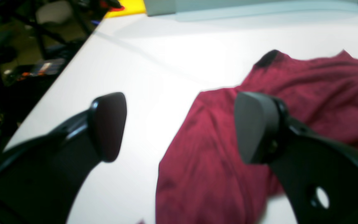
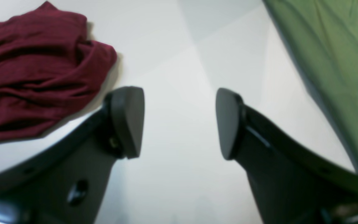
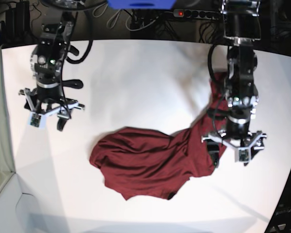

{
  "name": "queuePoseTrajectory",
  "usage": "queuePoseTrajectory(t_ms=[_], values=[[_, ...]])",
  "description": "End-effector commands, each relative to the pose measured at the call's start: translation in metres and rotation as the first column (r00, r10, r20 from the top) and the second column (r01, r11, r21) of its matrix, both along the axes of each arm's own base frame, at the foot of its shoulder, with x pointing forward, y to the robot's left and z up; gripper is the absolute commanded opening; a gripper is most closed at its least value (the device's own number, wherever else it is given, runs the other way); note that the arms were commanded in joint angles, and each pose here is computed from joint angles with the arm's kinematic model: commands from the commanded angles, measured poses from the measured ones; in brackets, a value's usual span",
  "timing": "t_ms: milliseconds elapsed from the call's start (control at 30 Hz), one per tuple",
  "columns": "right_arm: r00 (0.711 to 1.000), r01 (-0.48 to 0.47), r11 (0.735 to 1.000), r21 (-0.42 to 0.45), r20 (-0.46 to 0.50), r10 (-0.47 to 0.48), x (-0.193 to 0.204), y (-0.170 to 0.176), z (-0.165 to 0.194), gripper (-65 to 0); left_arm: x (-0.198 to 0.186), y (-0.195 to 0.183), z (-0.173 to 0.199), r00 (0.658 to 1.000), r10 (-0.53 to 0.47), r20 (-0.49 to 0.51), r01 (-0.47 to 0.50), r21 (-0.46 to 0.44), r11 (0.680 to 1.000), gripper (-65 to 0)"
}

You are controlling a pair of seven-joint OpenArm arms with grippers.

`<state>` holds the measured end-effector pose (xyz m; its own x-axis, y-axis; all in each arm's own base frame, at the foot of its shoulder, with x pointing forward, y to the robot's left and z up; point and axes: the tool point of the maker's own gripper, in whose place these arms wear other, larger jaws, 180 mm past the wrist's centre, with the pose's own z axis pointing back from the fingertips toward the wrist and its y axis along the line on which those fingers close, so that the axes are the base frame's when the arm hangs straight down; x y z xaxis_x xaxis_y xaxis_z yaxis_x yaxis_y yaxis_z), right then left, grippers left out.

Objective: Layout the t-shirt on the table in an organized manner, then fold the t-shirt properly
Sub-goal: 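Lift the shirt edge with the left gripper and release it, then grasp the shirt with both grippers near its middle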

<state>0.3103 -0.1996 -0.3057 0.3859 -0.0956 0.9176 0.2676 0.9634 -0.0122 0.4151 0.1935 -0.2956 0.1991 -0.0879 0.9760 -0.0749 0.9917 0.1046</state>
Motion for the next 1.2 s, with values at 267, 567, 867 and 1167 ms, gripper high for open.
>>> queuePoseTrajectory(t_ms=[267, 567, 867, 1167], values=[[0.998, 0.004, 1.0, -0.02, 0.061, -0.003, 0.006, -0.004, 0.017, -28.0, 0.057, 0.003, -0.06, 0.982, 0.049, -0.183, -0.066, -0.086, 0.994, -12.7], [0.998, 0.002, 1.0, -0.021, 0.066, -0.001, 0.008, -0.004, 0.019, -28.0, 0.06, -0.006, -0.094, 0.97, 0.042, -0.24, -0.071, -0.111, 0.991, -13.5], [0.996, 0.0, 1.0, -0.021, 0.087, 0.002, 0.014, -0.002, 0.026, -28.0, 0.055, -0.002, -0.109, 0.964, 0.055, -0.262, -0.087, -0.114, 0.99, -64.5], [0.993, -0.003, 1.0, -0.02, 0.117, 0.005, 0.023, -0.001, 0.035, -28.0, 0.029, -0.005, -0.039, 0.998, 0.044, -0.039, -0.047, -0.085, 0.995, -65.0]])
